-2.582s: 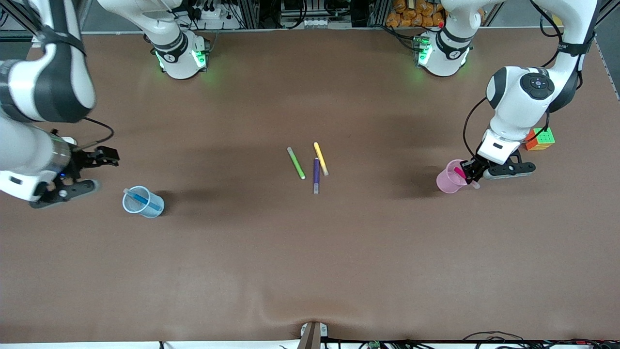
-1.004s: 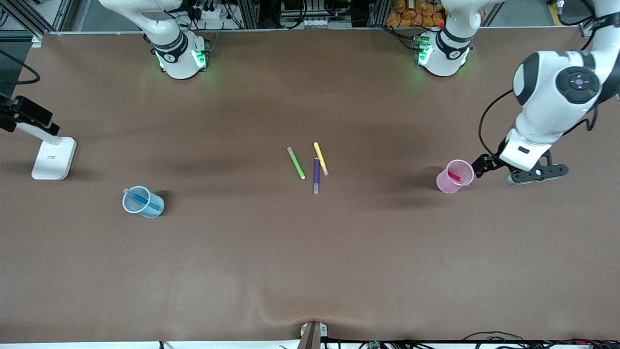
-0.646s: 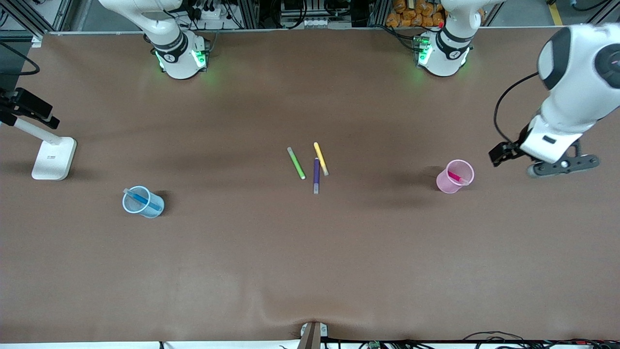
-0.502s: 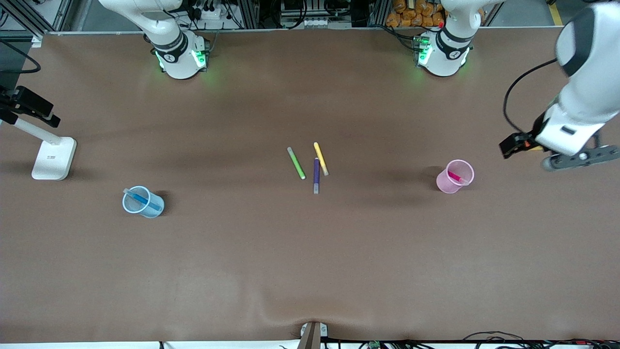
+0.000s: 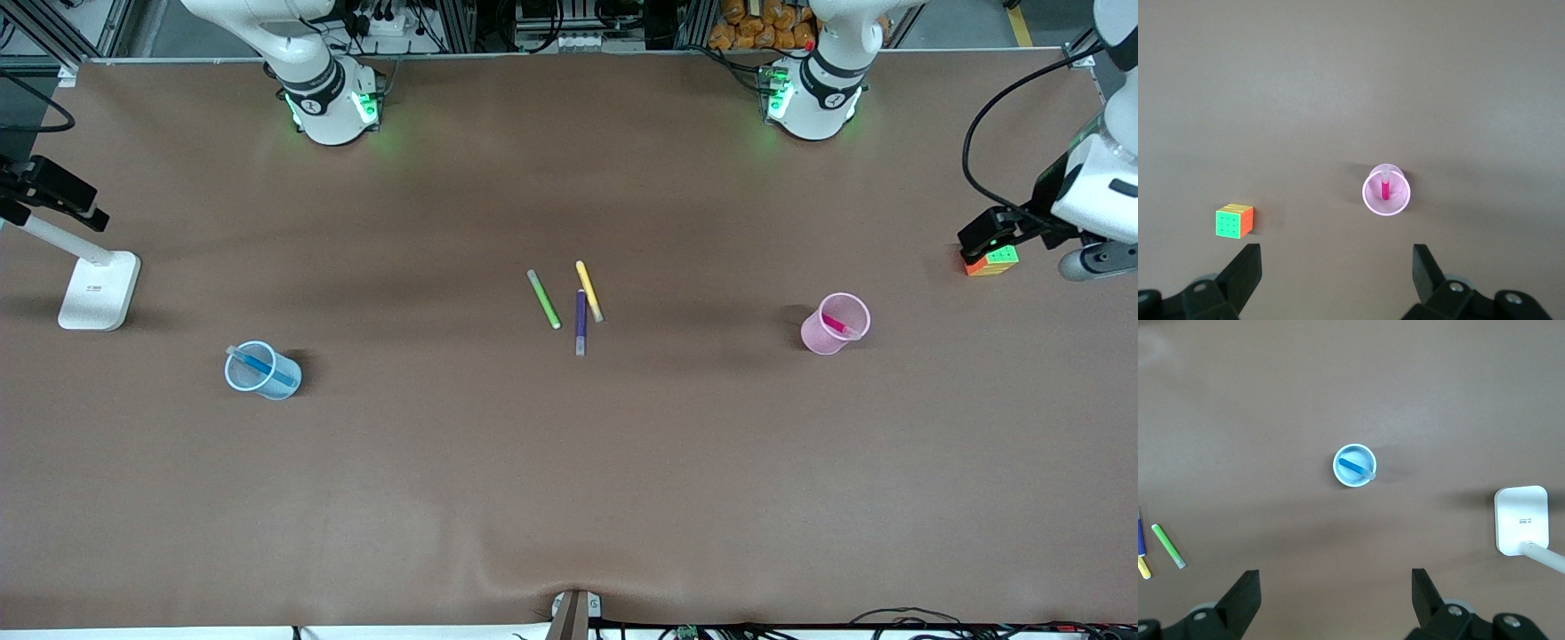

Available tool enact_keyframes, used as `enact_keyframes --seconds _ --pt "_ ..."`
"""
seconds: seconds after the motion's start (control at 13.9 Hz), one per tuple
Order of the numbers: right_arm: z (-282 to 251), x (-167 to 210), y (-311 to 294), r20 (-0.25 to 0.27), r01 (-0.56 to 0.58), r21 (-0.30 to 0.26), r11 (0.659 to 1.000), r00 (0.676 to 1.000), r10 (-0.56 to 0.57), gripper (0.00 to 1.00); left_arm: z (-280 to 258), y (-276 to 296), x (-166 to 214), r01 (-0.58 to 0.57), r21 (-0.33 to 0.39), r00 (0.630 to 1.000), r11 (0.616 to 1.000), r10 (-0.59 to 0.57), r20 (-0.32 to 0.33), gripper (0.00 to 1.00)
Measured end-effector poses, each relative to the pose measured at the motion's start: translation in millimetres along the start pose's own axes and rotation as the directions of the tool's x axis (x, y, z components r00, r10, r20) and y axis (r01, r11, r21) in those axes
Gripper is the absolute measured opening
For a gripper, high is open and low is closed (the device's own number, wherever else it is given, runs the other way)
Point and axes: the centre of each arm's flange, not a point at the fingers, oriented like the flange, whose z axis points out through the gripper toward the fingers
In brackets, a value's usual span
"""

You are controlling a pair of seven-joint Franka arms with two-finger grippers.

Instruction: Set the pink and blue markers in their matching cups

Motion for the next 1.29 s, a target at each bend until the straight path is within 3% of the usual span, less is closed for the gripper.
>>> enact_keyframes --seconds 0.36,0.57,0.86,1.29 --pt "-0.3 -0.2 0.2 0.0 0.004 -0.002 1.0 1.0 -0.004 1.0 -42.6 -19.3 0.9 -0.05 -0.03 0.998 0.998 0.049 -0.044 1.0" --pt "-0.3 -0.2 0.3 0.0 0.005 -0.004 1.0 1.0 -0.005 1.0 -39.5 -23.6 -4.9 -0.102 -0.044 0.995 0.994 0.102 0.005 1.0" --pt "-0.5 -0.2 1.5 -0.001 0.003 -0.005 1.0 1.0 -0.003 1.0 -44.9 2.1 -31.2 -0.103 -0.044 0.994 0.994 0.104 0.038 1.0" --pt "-0.3 -0.6 2.0 0.002 0.003 -0.006 1.0 1.0 -0.003 1.0 -28.5 -17.7 -70.5 -0.074 -0.09 0.993 0.993 0.082 0.084 1.0"
